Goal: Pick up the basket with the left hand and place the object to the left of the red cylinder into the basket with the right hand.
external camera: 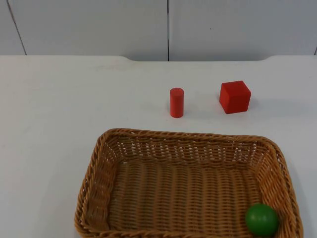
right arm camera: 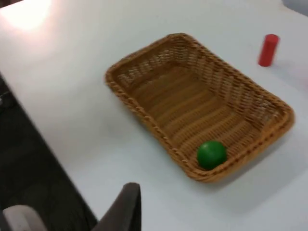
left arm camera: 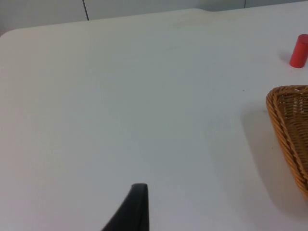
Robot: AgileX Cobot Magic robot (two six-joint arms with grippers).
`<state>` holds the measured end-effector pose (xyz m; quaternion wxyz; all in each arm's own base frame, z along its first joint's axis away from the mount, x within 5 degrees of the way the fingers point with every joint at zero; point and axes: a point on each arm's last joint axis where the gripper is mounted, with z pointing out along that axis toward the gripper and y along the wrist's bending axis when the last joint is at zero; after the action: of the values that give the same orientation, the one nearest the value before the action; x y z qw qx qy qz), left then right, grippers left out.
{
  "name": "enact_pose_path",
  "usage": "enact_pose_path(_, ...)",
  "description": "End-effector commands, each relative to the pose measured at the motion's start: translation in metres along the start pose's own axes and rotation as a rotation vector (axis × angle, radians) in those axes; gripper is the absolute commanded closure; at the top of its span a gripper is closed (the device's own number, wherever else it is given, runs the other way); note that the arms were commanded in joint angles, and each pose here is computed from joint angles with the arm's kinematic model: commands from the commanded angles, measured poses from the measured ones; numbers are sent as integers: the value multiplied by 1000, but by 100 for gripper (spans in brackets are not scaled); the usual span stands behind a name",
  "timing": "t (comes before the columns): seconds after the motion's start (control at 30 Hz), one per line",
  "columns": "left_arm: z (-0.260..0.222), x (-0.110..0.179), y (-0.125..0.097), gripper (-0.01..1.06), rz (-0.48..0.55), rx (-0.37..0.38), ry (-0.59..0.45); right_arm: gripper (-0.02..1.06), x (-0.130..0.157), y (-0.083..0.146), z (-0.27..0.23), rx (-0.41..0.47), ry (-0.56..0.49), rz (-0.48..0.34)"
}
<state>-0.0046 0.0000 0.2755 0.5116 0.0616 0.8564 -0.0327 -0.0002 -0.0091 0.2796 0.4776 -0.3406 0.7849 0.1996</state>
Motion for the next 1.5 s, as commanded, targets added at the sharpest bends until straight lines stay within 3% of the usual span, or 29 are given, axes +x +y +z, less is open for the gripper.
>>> enact_pose_path(0.0,0,1,-1,0,-14,7,0,-1,0,1,-1,97,-8,55)
enact_pose_path(0.03,0,1,-1,0,-14,7,0,-1,0,1,-1,97,-8,55)
enact_pose_path(0.3,0,1,-1,0,-14,7,0,-1,0,4,-2,386,-4,204)
enact_pose_path(0.47,0,1,-1,0,-14,7,0,-1,1,5,-2,484,-3,255)
enact_pose_path(1.2,0,1,-1,0,-14,7,0,-1,0,7,-3,705,-2,369)
enact_pose_path(1.47,0,1,-1,0,-61,-84,0,-1,0,8,-3,723,-2,380)
